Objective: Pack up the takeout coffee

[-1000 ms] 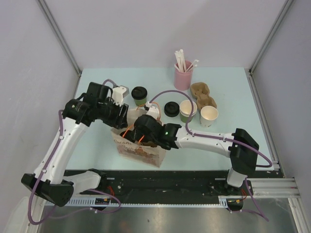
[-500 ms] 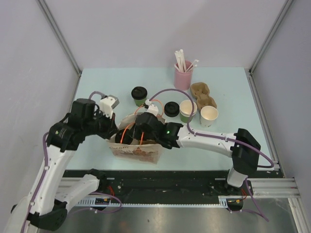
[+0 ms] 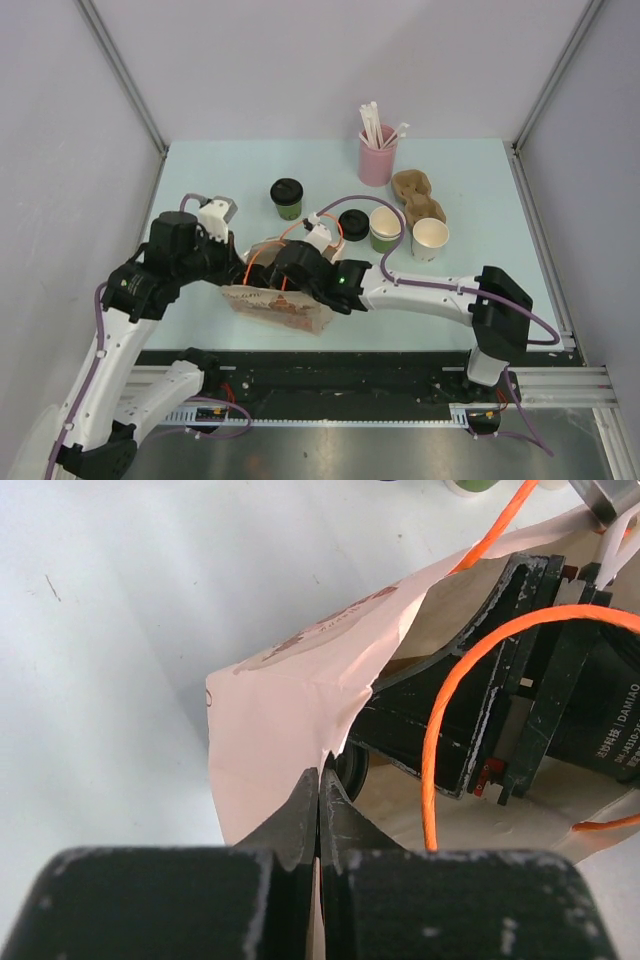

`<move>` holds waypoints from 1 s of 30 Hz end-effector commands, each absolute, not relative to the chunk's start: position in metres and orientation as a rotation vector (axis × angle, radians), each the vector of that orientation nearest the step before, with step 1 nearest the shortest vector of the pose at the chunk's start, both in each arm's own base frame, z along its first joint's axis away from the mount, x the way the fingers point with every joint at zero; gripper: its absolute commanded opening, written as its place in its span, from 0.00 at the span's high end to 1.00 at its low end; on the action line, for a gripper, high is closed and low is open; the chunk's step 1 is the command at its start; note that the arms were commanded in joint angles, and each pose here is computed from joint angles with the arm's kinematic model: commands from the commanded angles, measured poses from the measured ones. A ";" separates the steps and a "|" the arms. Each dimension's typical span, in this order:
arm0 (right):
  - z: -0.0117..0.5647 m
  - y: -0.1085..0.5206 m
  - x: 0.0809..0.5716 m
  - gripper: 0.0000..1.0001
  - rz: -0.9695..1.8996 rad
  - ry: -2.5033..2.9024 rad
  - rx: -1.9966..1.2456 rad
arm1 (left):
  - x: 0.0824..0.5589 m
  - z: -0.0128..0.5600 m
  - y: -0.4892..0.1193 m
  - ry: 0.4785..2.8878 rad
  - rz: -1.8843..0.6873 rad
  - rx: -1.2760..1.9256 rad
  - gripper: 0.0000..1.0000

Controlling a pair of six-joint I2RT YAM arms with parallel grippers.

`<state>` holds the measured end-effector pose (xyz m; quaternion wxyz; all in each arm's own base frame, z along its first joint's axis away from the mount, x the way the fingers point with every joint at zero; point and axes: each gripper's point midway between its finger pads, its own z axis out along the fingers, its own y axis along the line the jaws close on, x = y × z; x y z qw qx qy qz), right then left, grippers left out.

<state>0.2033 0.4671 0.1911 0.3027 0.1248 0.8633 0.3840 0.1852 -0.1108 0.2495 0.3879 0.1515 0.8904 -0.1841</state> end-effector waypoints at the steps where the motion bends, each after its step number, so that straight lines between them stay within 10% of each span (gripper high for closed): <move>1: 0.154 0.454 0.208 1.00 0.893 2.356 0.379 | 0.194 0.253 -0.106 2.249 -0.432 0.326 1.00; 12: 0.096 0.434 0.173 0.93 0.716 2.627 0.324 | 0.211 0.262 -0.093 2.240 -0.318 0.270 1.00; 16: 0.093 0.426 0.170 0.66 0.681 2.659 0.342 | 0.211 0.266 -0.096 2.232 -0.334 0.283 1.00; 30: 0.205 0.432 0.205 0.35 0.844 2.404 0.266 | 0.217 0.269 -0.092 2.216 -0.282 0.334 0.99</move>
